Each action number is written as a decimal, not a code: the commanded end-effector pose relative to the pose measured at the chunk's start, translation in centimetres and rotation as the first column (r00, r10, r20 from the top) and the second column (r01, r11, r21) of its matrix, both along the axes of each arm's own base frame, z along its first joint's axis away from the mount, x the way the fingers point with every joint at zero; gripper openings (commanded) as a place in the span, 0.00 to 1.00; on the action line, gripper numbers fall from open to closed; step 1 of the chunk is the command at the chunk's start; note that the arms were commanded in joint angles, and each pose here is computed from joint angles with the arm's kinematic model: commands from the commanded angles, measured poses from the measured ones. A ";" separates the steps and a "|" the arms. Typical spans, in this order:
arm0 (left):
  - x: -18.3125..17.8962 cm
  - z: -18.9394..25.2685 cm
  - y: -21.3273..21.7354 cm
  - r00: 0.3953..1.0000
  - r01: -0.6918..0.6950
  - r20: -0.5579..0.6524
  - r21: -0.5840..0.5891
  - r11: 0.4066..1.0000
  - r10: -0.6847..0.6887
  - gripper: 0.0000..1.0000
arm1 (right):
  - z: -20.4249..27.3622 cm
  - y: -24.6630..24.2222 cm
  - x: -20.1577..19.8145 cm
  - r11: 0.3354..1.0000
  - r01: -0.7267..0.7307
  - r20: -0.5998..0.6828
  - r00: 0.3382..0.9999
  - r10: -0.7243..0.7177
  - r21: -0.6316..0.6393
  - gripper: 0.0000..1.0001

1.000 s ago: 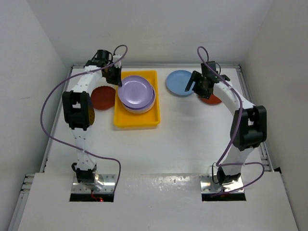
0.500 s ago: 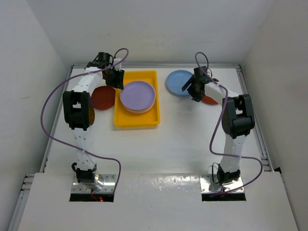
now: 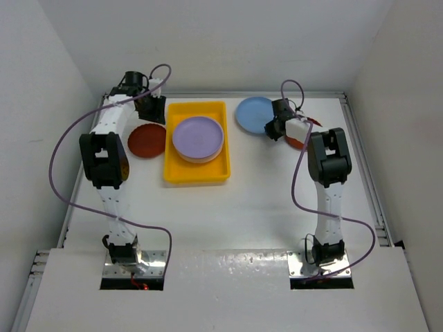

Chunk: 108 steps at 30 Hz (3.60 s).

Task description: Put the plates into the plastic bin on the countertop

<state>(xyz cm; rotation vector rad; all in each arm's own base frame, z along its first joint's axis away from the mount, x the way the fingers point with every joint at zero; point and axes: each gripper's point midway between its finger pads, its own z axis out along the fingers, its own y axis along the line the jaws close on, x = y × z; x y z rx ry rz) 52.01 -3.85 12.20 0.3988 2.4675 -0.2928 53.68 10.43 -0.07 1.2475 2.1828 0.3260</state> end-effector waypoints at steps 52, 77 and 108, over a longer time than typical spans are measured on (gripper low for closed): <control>-2.2 3.0 15.5 0.948 -0.312 0.047 -0.071 0.947 0.316 0.53 | 10.1 19.8 -3.8 0.563 -0.800 0.001 0.576 0.818 -0.208 0.17; -3.7 -8.8 16.0 0.926 -0.328 -0.184 0.033 0.944 0.328 0.58 | 16.0 18.8 -4.7 0.510 -0.771 0.052 0.533 0.845 -0.382 0.59; 2.5 17.6 6.4 0.909 -0.113 0.382 -0.158 0.981 0.166 0.00 | 10.2 -5.7 -10.4 0.898 -0.400 -0.007 0.914 0.406 -0.183 0.56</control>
